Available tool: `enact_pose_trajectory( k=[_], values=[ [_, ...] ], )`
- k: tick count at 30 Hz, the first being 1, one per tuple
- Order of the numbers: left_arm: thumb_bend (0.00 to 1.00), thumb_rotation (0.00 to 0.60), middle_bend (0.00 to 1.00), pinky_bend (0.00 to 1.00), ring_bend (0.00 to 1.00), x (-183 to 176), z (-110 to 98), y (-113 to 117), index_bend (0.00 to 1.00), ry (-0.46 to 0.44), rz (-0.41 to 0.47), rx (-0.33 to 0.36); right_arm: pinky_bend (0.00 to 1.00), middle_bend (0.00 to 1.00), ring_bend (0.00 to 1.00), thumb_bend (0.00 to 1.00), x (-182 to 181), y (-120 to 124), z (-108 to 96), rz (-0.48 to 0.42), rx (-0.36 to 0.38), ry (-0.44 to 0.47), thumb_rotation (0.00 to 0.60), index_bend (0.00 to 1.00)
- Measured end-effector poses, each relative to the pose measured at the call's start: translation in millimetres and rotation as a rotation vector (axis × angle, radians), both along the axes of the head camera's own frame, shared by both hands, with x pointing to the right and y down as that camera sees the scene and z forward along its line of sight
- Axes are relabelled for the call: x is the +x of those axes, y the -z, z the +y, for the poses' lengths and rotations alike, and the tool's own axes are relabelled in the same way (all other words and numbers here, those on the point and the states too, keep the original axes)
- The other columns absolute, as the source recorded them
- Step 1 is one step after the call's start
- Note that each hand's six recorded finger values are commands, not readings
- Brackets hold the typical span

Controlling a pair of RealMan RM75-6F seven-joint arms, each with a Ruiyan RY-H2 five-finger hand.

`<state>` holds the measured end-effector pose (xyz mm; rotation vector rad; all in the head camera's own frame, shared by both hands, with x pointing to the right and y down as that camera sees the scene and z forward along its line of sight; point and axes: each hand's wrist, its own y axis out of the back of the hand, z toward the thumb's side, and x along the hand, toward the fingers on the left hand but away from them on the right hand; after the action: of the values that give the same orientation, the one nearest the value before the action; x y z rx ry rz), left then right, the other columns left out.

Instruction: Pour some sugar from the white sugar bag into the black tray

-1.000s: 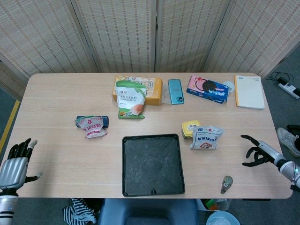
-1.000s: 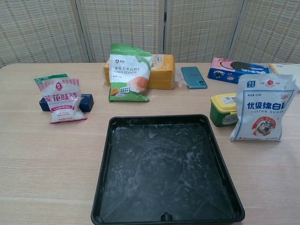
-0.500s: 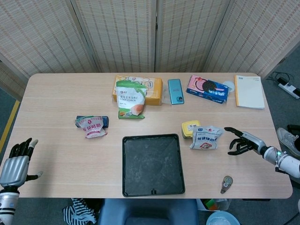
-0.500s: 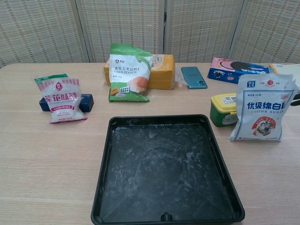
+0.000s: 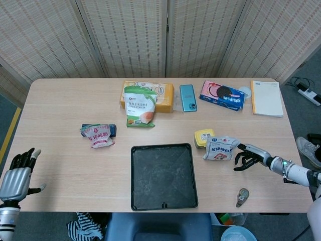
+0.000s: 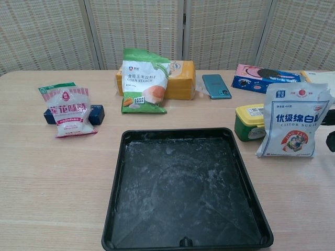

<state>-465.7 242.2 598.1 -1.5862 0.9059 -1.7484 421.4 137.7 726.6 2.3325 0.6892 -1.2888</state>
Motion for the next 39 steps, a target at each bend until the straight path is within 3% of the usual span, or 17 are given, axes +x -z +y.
enact_pose_trajectory(
  k=[15, 24, 27, 35, 37, 39],
  values=[
    [0.17, 0.600, 0.00, 0.08, 0.03, 3.8, 0.9, 0.6, 0.00, -0.009, 0.002, 0.002, 0.66, 0.00, 0.46, 0.16, -4.6, 19.2, 48.3, 0.012, 0.009, 0.226, 0.600, 0.00],
    [0.17, 0.600, 0.00, 0.08, 0.04, 5.2, 2.0, 3.7, 0.00, -0.012, 0.012, 0.010, 0.66, 0.00, 0.46, 0.16, -11.7, 42.6, 73.2, 0.046, 0.058, 0.354, 0.600, 0.00],
    [0.17, 0.600, 0.00, 0.08, 0.04, 5.5, 1.9, 4.4, 0.00, -0.013, 0.013, 0.013, 0.66, 0.00, 0.46, 0.16, -9.8, 52.0, 74.0, 0.074, 0.100, 0.393, 0.600, 0.00],
    [0.17, 0.600, 0.00, 0.08, 0.04, 7.5, 3.4, 5.4, 0.00, -0.017, 0.017, 0.016, 0.66, 0.00, 0.45, 0.16, -7.5, 69.0, 79.2, 0.191, 0.306, 0.530, 0.600, 0.00],
    [0.17, 0.600, 0.00, 0.08, 0.04, 7.3, 3.7, 5.4, 0.00, -0.017, 0.015, 0.016, 0.63, 0.00, 0.40, 0.16, -8.7, 73.5, 82.2, 0.223, 0.361, 0.566, 0.600, 0.00],
    [0.17, 0.600, 0.00, 0.08, 0.04, 7.4, 3.5, 5.5, 0.00, -0.017, 0.016, 0.016, 0.49, 0.00, 0.27, 0.16, -9.4, 77.1, 83.3, 0.250, 0.414, 0.593, 0.600, 0.00]
  ],
)
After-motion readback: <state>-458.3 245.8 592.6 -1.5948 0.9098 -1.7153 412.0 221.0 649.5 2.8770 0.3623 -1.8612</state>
